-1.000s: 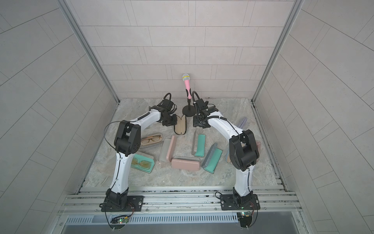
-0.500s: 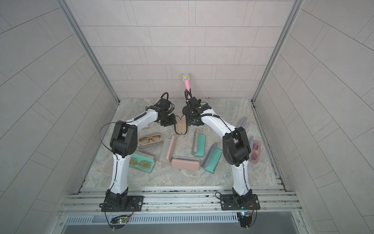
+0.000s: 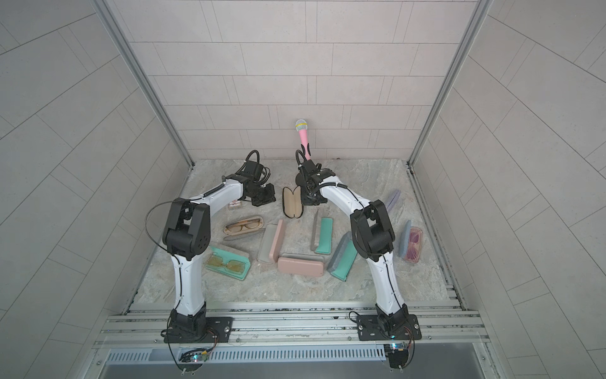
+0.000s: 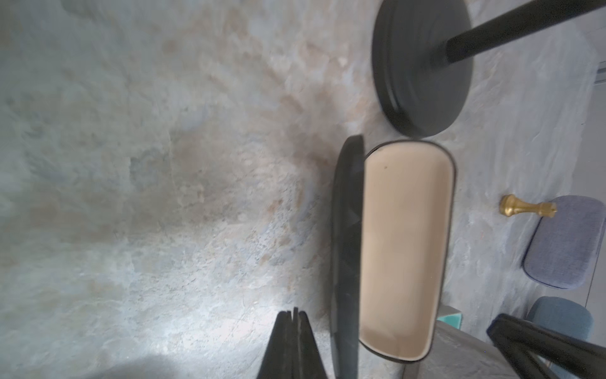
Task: Close the glasses case
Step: Place the glasses case at the center of the board, then close the glasses case at the center of the board.
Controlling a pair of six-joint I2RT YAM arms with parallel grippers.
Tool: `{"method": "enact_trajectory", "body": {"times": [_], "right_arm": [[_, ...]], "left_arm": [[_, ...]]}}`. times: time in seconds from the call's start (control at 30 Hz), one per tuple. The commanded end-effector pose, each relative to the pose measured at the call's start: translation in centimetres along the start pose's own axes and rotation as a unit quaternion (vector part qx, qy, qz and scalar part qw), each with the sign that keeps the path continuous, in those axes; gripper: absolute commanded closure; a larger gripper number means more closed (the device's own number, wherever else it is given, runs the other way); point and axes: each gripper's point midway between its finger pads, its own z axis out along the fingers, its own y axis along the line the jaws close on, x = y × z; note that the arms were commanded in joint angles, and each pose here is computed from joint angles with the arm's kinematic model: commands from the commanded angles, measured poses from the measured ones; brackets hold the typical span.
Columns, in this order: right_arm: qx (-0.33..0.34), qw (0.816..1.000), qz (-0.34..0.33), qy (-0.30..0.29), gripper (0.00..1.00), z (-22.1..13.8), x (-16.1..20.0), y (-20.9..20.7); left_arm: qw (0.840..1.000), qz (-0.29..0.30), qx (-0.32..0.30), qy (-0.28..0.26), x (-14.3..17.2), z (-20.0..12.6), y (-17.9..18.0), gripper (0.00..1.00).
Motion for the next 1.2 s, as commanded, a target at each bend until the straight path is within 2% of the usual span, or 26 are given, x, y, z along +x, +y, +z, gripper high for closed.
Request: {"method": "enact_trajectory", "body": {"times": [0.0,0.5,1.17], "right_arm": [[0.007,1.000,-0.003,0.013,0.94,0.6,0.3,0.1],[0.009,0.999,-0.010,0.039,0.93,4.0,0.7,0.5],[-0.015,0.998,-0.025,0.050,0.92,5.1,0.5,2.4]], "left_arm": [[1.000,-0.010,0.017,0.000,-0.1,0.9,-0.2,1.00],[0.999,-0.021,0.016,0.027,0.8,3.6,0.4,1.00],[0.999,0.001,0.010,0.049,1.6,5.1,-1.3,1.00]]}}
